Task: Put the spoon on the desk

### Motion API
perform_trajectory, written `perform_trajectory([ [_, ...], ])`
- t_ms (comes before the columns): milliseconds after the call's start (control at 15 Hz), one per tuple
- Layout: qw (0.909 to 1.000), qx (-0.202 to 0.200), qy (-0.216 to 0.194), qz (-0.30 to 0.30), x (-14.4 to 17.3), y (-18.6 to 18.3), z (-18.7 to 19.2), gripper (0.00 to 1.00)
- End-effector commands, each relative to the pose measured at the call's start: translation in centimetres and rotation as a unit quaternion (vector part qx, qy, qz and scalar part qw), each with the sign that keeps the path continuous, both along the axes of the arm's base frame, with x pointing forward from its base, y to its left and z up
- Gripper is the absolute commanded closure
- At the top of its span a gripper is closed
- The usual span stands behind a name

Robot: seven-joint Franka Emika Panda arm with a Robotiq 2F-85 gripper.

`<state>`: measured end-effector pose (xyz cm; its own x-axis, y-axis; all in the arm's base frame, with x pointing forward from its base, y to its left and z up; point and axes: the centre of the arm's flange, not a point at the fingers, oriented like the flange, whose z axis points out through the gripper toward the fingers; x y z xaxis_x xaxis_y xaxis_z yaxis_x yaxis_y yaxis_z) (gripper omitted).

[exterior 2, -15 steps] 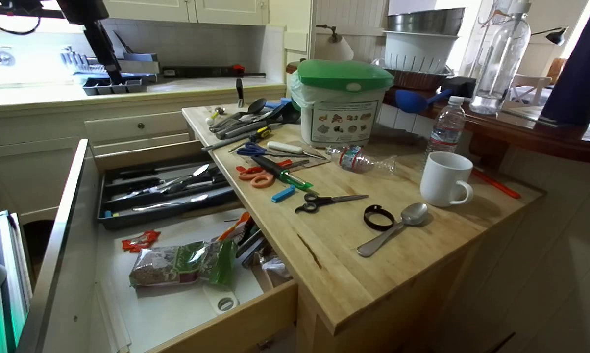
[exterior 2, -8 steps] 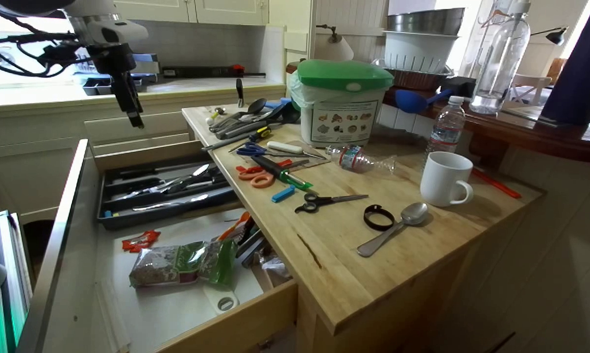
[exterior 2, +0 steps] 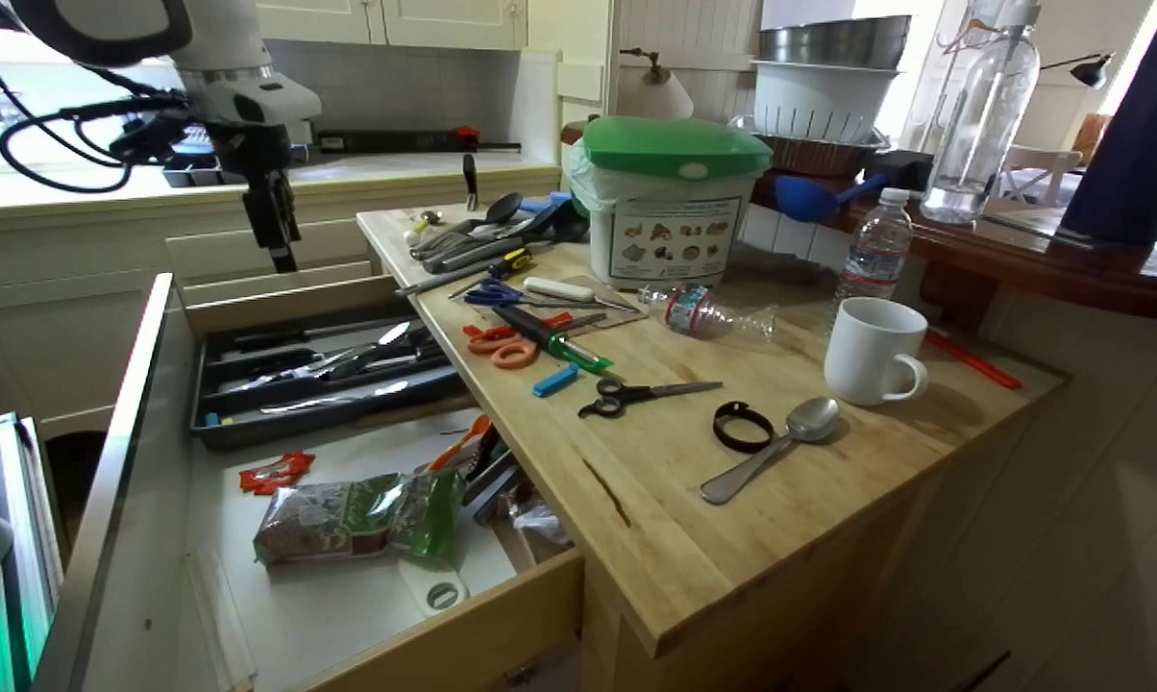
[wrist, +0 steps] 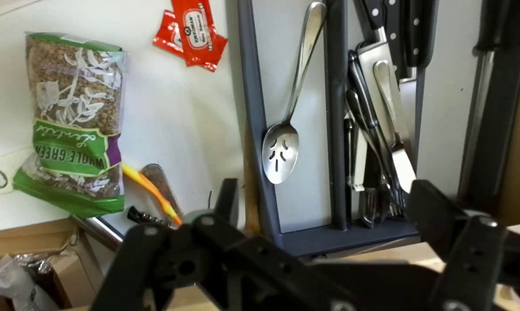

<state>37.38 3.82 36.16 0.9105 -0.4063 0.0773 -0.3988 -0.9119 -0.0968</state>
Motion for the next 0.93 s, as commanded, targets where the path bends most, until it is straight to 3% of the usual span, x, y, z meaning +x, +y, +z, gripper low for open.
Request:
perform_trajectory([
  [0,0.9971,0.052,0.01,-0.054,4.5,-1.8,-6.7,0.0],
  [133,0.9944,0.069,0.023,-0.077,6.1,-1.9,-10.4,0.0],
  [200,0.9935,0.069,0.031,-0.084,6.5,-1.1,-12.0,0.13],
  [267,0.9924,0.071,0.038,-0.094,6.8,-0.5,-13.2,0.1],
  [333,0.9919,0.064,0.044,-0.101,6.8,0.7,-14.5,0.28],
  [467,0.9925,0.052,0.048,-0.1,6.9,2.3,-16.5,0.37],
  [667,0.9919,0.037,0.043,-0.113,6.6,3.5,-18.9,0.61],
  [733,0.9913,0.031,0.038,-0.122,6.3,3.7,-19.4,0.61],
  [800,0.9909,0.031,0.032,-0.127,6.0,3.8,-19.8,0.27],
  [867,0.9905,0.033,0.025,-0.131,5.6,4.0,-19.6,0.32],
])
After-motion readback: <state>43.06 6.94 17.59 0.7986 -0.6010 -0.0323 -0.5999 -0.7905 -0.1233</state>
